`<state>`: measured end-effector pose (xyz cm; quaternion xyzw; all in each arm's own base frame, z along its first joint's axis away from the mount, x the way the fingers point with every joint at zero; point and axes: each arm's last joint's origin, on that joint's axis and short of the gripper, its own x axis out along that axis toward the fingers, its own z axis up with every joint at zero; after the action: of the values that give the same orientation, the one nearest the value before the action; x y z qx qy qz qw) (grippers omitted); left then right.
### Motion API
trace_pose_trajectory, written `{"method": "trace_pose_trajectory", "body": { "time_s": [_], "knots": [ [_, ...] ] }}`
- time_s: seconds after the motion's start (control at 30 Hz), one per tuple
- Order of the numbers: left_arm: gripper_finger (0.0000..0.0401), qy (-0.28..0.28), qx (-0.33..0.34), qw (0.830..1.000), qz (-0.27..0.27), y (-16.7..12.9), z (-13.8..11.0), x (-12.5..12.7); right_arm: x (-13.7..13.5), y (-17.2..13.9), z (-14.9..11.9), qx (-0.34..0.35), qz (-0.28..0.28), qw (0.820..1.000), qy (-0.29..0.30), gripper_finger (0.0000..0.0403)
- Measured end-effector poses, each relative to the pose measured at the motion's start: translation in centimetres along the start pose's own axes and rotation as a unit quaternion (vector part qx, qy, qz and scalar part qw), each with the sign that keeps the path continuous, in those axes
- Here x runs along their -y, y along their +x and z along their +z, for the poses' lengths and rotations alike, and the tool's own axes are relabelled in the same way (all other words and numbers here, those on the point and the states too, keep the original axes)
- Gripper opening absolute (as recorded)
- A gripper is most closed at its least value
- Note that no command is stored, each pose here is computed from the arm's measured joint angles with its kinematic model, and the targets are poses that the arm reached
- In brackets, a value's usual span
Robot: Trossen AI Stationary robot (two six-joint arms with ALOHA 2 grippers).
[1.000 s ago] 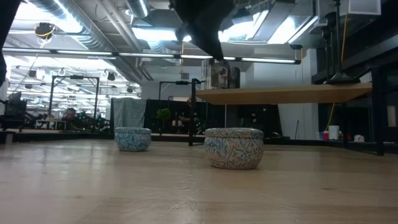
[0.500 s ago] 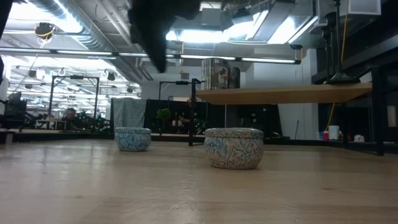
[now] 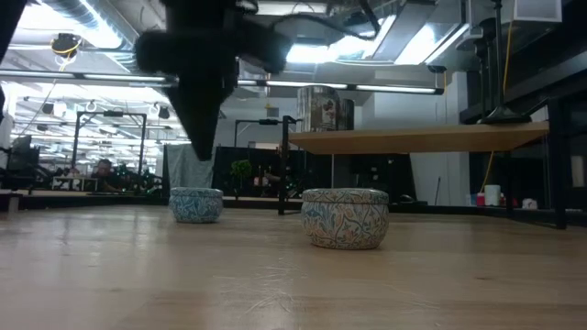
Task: Pick & Place candle stick holders
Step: Put the blue patterned scented candle on the shelf
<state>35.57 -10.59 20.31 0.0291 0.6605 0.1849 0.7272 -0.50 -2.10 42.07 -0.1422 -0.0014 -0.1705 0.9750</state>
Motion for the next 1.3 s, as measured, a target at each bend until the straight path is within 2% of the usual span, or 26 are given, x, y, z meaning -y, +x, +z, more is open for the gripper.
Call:
{"method": "trace_pose_trajectory", "body": {
  "time_s": [0.23, 0.53, 0.7, 0.83, 1.1, 1.3],
  "knots": [
    [0.0003, 0.047, -0.009, 0.998, 0.046, 2.1, 0.3, 0.6, 0.0, 0.0, 0.0, 0.000, 0.000, 1.000, 0.000, 0.0005],
    [0.0002, 0.050, 0.010, 0.995, 0.088, 1.9, 0.4, 0.2, 0.0, 0.0, 0.0, 0.000, 0.000, 1.000, 0.000, 0.0005],
    [0.0002, 0.000, -0.025, 0.998, 0.057, 1.9, 0.6, -1.1, 0.0, 0.0, 0.0, 0.000, 0.000, 1.000, 0.000, 0.0005],
    [0.0002, -0.018, -0.026, 0.997, 0.066, 1.0, 0.7, -3.1, 0.0, 0.0, 0.0, 0.000, 0.000, 1.000, 0.000, 0.0005],
    [0.0002, -0.055, 0.054, 0.997, 0.015, -1.6, 1.2, -5.9, 0.0, 0.0, 0.0, 0.000, 0.000, 1.000, 0.000, 0.0005],
    [0.0002, -0.094, 0.090, 0.989, -0.067, 0.9, -1.2, -7.2, 0.0, 0.0, 0.0, 0.000, 0.001, 1.000, 0.000, 0.0005]
  ]
}}
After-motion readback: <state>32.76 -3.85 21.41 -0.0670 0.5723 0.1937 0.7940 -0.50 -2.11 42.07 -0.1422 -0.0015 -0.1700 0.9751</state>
